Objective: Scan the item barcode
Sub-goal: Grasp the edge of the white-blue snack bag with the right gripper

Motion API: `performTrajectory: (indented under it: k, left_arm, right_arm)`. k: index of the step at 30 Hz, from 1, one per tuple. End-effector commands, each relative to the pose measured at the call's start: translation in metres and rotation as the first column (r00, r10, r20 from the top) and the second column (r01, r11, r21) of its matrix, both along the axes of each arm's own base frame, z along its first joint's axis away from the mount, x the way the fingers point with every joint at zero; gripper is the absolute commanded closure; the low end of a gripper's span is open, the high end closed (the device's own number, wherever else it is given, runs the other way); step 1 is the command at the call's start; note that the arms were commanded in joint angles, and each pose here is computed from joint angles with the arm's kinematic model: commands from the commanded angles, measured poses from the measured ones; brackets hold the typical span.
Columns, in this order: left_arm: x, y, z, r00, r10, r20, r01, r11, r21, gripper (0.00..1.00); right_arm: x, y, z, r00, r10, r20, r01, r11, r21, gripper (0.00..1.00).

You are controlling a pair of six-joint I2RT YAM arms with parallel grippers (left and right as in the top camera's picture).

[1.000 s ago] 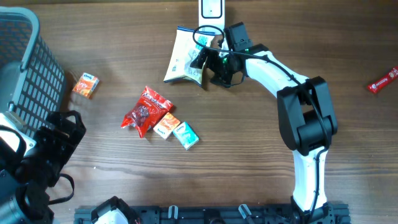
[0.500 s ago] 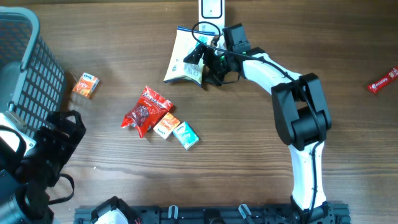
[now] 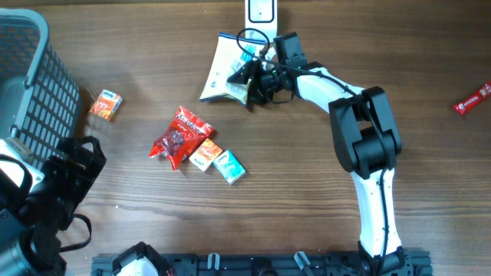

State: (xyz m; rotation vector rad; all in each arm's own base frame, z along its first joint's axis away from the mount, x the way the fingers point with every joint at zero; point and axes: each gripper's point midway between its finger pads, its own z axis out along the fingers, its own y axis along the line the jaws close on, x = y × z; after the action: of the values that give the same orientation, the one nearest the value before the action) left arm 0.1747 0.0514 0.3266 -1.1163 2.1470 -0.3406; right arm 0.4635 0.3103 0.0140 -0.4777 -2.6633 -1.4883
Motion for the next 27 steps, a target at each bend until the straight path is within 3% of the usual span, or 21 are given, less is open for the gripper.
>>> performTrajectory:
  k: [1, 4, 5, 17, 27]
  left_arm:
    - [0.000, 0.002, 0.002, 1.000, 0.017, 0.005, -0.017, 1.000, 0.002, 0.00]
    - [0.000, 0.002, 0.002, 1.000, 0.017, 0.005, -0.017, 1.000, 0.002, 0.00]
    - [0.000, 0.002, 0.002, 1.000, 0.017, 0.005, -0.017, 1.000, 0.002, 0.00]
    - [0.000, 0.002, 0.002, 1.000, 0.017, 0.005, -0.017, 1.000, 0.002, 0.00]
    - [0.000, 0.002, 0.002, 1.000, 0.017, 0.005, -0.017, 1.000, 0.002, 0.00]
  right_arm:
    - [-0.013, -0.020, -0.081, 0.994, -0.069, -0.089, 0.053, 0.983, -0.175, 0.61]
    - [-0.014, -0.021, -0.086, 0.994, -0.068, -0.086, 0.052, 0.982, -0.184, 0.82]
    - [-0.013, -0.022, -0.087, 0.996, -0.059, -0.073, 0.044, 0.981, -0.189, 0.94]
    - [-0.021, -0.022, -0.081, 0.998, 0.065, 0.007, -0.063, 0.979, -0.192, 0.96]
    - [-0.019, -0.029, -0.036, 0.962, 0.207, 0.178, -0.153, 0.949, -0.275, 0.96]
